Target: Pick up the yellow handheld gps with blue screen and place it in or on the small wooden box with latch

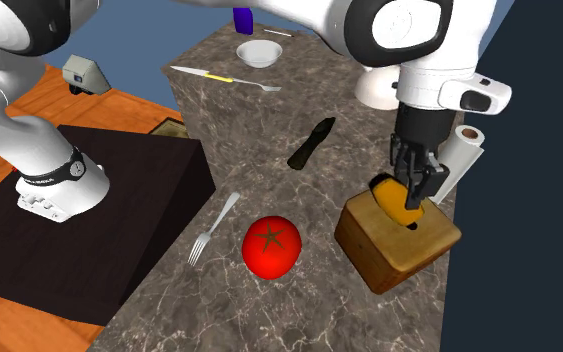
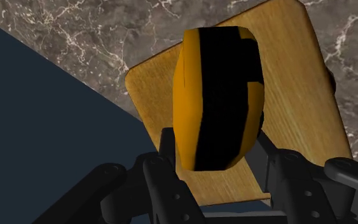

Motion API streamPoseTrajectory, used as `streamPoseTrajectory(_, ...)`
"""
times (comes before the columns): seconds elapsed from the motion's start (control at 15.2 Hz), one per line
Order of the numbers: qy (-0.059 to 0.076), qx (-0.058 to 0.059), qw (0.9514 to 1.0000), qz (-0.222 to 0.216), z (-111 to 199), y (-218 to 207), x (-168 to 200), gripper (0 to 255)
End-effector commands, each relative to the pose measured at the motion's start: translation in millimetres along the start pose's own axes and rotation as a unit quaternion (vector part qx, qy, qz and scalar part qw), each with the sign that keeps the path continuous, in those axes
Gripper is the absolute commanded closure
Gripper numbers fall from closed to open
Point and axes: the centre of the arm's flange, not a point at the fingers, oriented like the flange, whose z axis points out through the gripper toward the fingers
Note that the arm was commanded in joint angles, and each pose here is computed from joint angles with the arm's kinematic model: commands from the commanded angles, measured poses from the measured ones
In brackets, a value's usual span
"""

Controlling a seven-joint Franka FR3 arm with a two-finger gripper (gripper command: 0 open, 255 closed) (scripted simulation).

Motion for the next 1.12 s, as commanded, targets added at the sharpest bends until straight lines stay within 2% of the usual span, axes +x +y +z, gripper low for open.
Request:
streamPoseTrajectory(0.0, 0.0, 0.0, 1.0, 0.0, 11.3, -4.2, 0.6, 255)
streamPoseTrajectory(0.4, 0.0, 0.0, 1.0, 0.0, 41.3, -14.5, -0.7, 255)
streamPoseTrajectory(0.92, 0.0, 0.0, 1.0, 0.0, 42.6, -15.0, -0.8, 255)
streamPoseTrajectory(0.99, 0.0, 0.0, 1.0, 0.0, 42.4, -14.5, -0.7, 0)
streamPoseTrajectory(1.06, 0.0, 0.0, 1.0, 0.0, 43.2, -14.2, 0.3, 0)
